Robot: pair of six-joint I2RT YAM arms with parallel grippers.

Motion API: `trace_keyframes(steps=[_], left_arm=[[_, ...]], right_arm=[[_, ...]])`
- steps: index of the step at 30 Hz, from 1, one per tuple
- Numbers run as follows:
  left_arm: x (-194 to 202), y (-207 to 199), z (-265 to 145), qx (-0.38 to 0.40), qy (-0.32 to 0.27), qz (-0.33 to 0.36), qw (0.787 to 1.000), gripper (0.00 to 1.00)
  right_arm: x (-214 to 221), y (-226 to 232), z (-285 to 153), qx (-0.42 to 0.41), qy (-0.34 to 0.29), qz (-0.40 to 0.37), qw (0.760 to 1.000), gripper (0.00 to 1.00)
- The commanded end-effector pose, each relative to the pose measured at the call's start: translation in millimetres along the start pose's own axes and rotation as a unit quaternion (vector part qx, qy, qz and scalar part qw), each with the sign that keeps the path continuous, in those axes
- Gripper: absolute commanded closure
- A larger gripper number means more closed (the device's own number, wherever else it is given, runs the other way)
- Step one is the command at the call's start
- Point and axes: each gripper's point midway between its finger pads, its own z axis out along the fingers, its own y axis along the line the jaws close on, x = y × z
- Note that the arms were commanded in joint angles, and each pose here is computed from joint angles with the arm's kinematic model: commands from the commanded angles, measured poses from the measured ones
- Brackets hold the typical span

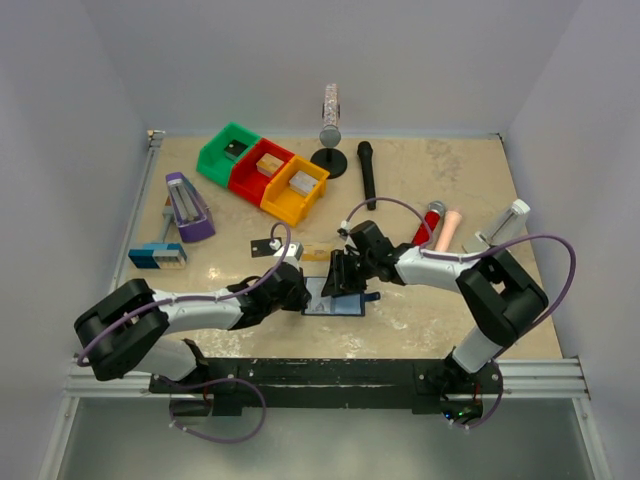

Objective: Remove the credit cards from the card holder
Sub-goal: Remove the credit card from the card holder.

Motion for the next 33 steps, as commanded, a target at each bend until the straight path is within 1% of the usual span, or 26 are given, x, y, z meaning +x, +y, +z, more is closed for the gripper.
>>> trace_keyframes(steps=[1,10,25,27,30,33], left_arm=[[-4,0,3,-0.006,-0.007,-0.007,1.000,1.00],[5,7,6,-0.012,0.003,-0.007,1.000,1.00],[9,9,7,-0.013,0.008,-0.009,1.000,1.00],[8,7,6,-0.009,0.006,-0.010,1.000,0.97],[4,2,2,0.006,0.000,-0.011,1.000,0.86],[-1,-3,-2,0.021,-0.010,-0.015,1.000,0.78]], right_arm=[[-2,5,3,-0.012,0.000,-0.006,1.000,0.58],[-4,7,6,-0.016,0.003,-0.006,1.000,0.58],[-3,17,12,-0.053,0.008,-0.004,0.999,0.58],[-2,16,13,-0.053,0.009,-0.002,0.999,0.58],[-2,15,12,-0.052,0.008,0.000,0.999,0.58],[-2,15,13,-0.051,0.007,-0.001,0.999,0.58]])
